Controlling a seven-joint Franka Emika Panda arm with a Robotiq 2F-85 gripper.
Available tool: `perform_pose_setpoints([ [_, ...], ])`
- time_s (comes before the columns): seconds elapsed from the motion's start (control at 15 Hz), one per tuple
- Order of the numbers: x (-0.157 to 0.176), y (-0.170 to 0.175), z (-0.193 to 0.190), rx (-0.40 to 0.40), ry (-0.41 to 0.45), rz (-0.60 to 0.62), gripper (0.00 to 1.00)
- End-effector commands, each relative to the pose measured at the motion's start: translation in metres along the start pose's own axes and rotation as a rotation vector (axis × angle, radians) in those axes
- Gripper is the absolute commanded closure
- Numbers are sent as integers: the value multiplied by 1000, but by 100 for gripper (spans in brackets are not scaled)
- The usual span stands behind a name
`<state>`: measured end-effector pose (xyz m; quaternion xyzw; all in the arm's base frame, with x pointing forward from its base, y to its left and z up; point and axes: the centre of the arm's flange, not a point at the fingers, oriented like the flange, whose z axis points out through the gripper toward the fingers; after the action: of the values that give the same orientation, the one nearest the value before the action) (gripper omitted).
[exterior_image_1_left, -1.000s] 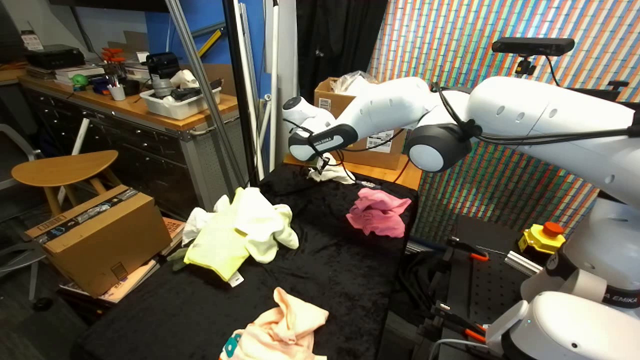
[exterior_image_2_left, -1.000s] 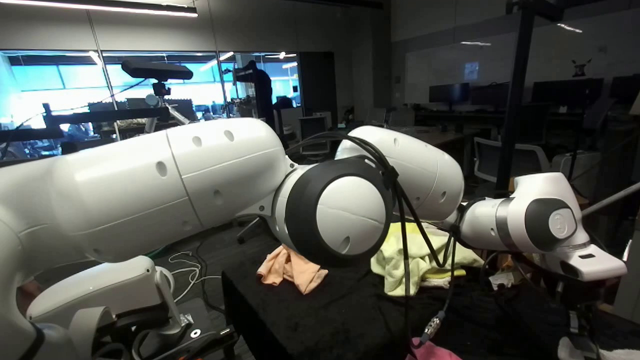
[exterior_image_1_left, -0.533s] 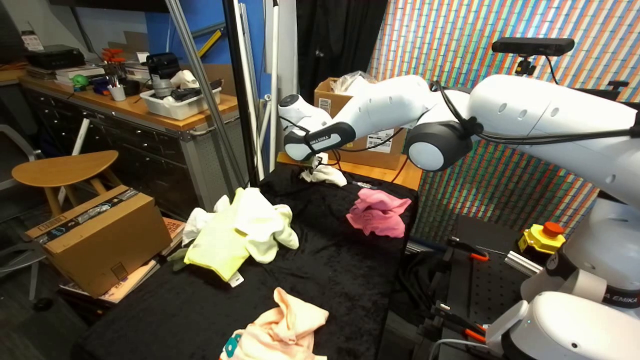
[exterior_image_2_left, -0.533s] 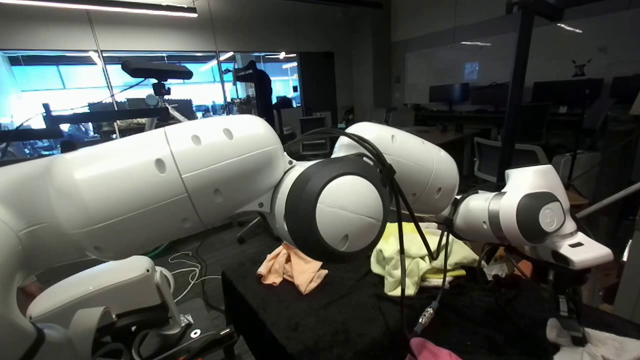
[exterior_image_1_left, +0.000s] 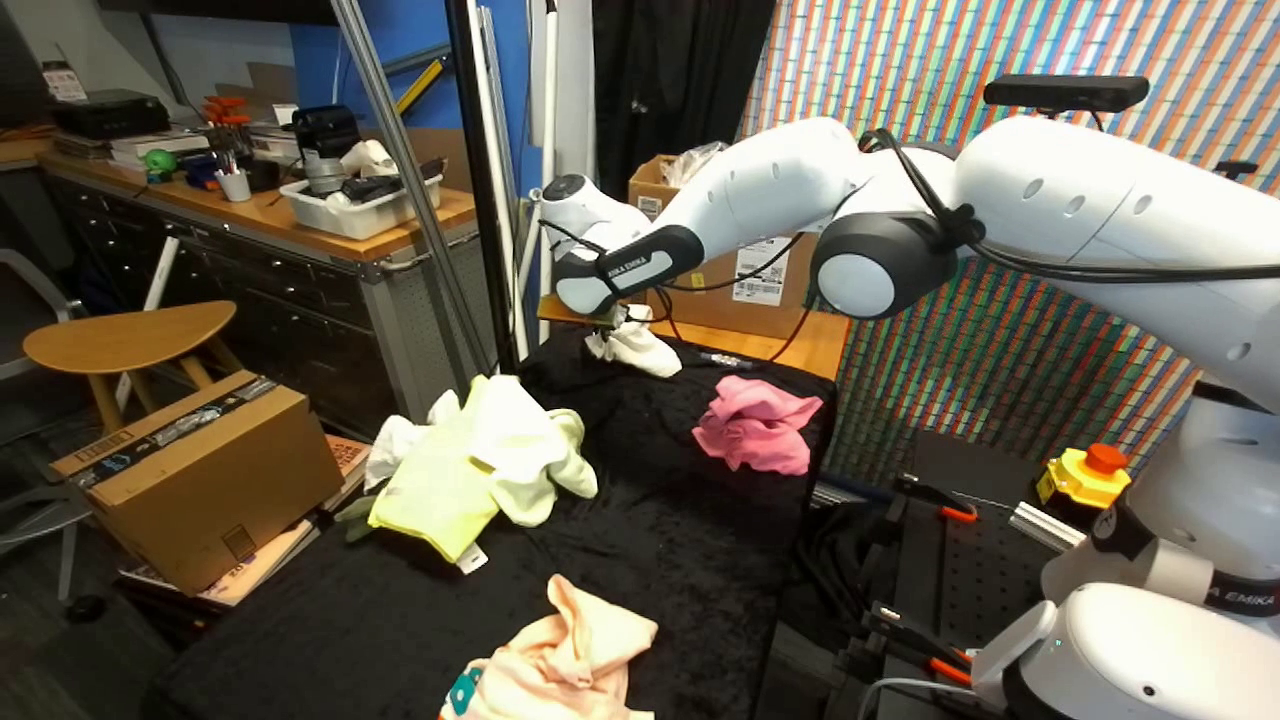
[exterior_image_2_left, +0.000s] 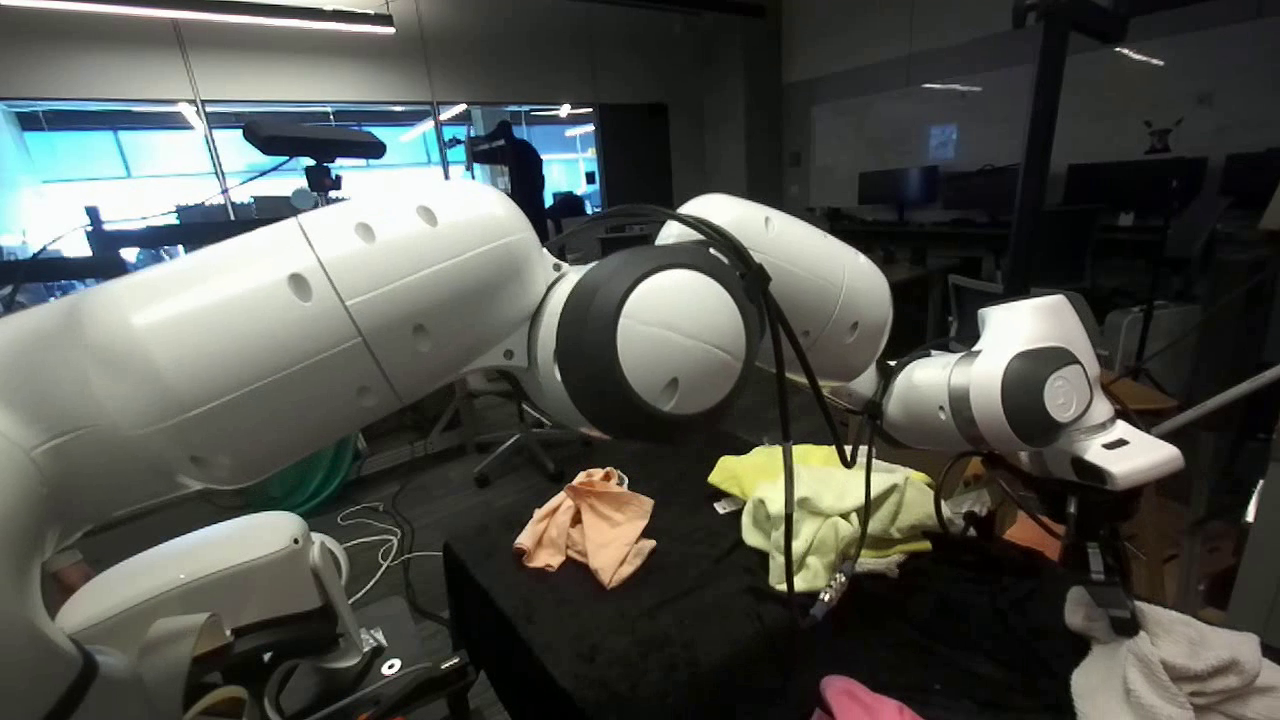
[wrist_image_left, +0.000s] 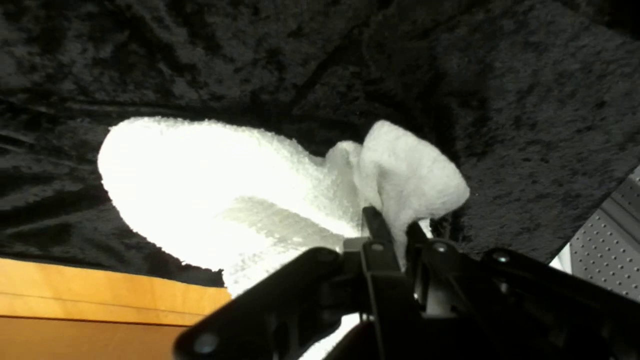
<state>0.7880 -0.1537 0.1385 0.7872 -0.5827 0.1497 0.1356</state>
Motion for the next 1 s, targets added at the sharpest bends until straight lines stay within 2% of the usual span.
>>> perform_pose_setpoints([
  [0.0, -31, 56, -46, 36, -13, -148, 90],
  [0.47, -64, 66, -77, 70, -40, -372, 89],
  [0.93, -107, 73, -133, 213, -17, -696, 90],
])
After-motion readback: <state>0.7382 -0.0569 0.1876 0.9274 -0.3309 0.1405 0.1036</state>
